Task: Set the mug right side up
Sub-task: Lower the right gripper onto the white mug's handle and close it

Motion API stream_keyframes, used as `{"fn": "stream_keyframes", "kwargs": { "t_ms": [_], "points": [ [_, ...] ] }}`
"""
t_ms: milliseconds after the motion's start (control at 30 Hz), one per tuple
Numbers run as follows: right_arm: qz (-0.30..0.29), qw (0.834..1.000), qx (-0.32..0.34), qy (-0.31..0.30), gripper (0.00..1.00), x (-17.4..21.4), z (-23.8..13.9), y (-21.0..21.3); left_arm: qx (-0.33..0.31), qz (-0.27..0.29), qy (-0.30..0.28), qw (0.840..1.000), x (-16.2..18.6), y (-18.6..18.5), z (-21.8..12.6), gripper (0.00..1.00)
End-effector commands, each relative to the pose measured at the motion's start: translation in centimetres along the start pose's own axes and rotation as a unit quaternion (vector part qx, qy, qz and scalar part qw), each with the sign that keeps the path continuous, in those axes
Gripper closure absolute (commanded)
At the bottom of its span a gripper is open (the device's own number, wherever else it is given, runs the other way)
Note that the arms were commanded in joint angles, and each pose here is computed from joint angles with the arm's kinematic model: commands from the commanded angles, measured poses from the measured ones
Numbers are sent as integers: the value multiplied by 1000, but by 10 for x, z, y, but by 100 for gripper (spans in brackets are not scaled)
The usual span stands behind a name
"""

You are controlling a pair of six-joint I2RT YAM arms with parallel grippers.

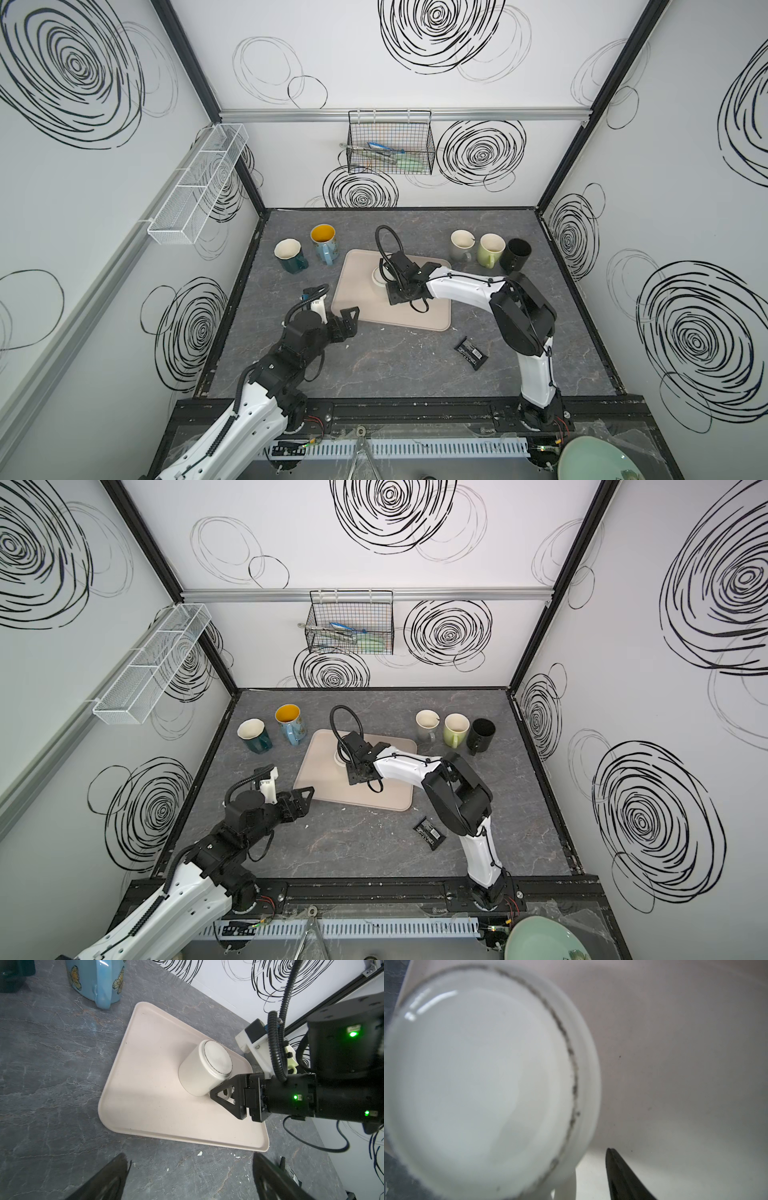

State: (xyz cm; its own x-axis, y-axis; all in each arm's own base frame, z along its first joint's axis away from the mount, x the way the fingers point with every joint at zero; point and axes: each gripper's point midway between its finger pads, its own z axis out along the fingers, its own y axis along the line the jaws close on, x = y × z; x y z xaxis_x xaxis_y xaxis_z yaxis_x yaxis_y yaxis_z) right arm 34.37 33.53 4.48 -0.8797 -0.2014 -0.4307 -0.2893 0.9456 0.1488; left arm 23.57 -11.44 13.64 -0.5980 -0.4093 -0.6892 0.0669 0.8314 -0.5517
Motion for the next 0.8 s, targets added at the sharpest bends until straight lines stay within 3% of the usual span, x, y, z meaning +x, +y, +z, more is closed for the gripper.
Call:
{"fn": "stream_keyframes", "kwargs": {
  "t_ms": [0, 433, 767],
  "points": [
    [-15, 1000, 9, -7, 44, -9, -17, -3, 14, -8, -17, 1000, -8, -5, 1, 4],
    [-37, 999, -6, -28, 46, -26, -21, 10, 13, -7, -12, 1000, -7, -5, 1, 4],
    [-42, 999, 3, -30, 57, -25, -22, 8, 10, -6, -11, 1000, -7, -4, 1, 4]
  ]
}}
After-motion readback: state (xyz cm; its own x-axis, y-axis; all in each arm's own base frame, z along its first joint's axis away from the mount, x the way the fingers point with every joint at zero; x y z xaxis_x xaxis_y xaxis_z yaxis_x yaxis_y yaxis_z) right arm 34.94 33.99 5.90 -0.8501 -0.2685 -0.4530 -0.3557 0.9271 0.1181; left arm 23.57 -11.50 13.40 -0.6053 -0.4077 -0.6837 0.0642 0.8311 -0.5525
